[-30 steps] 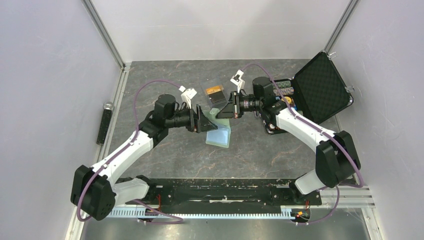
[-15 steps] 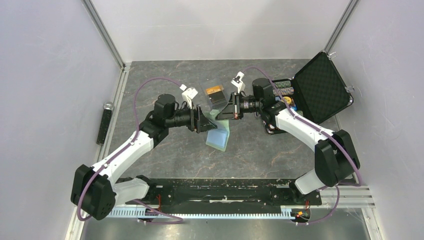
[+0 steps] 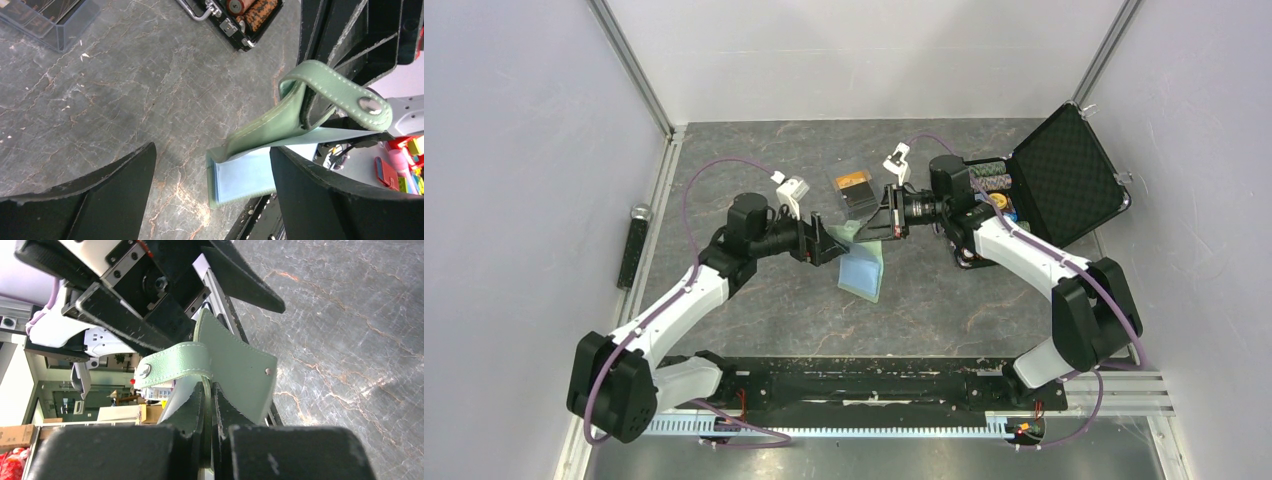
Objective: Put the credit cards into the card holder
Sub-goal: Open the card holder at the center of the board.
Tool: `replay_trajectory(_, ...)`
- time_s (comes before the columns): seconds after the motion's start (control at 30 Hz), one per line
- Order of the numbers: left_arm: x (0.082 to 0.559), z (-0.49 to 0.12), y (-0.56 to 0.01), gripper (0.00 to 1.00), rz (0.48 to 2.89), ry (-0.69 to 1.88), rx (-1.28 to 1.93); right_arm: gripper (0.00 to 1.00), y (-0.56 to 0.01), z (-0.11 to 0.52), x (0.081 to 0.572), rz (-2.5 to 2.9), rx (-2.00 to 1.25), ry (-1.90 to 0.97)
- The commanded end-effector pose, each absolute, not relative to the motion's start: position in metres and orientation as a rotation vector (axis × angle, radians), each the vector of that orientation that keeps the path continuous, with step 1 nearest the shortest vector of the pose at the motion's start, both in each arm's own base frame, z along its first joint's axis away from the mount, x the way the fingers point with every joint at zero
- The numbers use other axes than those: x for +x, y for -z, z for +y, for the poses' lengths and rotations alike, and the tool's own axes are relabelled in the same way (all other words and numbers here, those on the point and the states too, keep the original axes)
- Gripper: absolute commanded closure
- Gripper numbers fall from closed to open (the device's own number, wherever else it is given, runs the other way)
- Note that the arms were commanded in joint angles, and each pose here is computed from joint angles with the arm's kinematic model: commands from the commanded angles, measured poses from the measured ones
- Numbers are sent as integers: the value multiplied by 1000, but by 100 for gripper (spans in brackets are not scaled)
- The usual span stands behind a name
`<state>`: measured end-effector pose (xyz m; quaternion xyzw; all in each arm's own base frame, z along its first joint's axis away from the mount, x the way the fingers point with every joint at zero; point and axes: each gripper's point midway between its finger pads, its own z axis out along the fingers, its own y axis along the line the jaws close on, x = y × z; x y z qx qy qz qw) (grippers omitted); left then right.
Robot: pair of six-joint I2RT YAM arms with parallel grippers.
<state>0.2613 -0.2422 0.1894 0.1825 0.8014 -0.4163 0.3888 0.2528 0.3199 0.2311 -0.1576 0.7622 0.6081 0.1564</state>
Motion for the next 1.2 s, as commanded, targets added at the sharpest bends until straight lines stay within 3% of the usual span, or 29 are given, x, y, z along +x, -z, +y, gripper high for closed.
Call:
replay_trajectory(0.0, 268, -241, -222, 13, 1832, 1164, 537, 100, -258, 324, 242, 2082, -586, -1846)
replay_trajectory(0.13, 258, -245, -231, 22, 1802, 1288, 581, 100, -256, 325, 242, 2078, -598, -1866)
replay_trajectory(0.4, 255, -252, -236, 31, 1822, 1396, 586, 100, -251, 328, 242, 2089, -609, -1900)
replay_trajectory(0.57, 253, -255, -240, 56, 1838, 1446, 590, 100, -249, 328, 246, 2089, -591, -1881)
replay_trajectory(0.7, 252, -254, -241, 96, 1863, 1475, 574, 99, -247, 328, 253, 2089, -556, -1825)
replay_trajectory(0.93, 257, -246, -242, 98, 1918, 1395, 504, 65, -233, 300, 276, 2162, -475, -1590)
replay_trajectory(1.17, 253, -239, -230, 98, 2022, 1349, 489, 38, -218, 257, 278, 2256, -545, -1345)
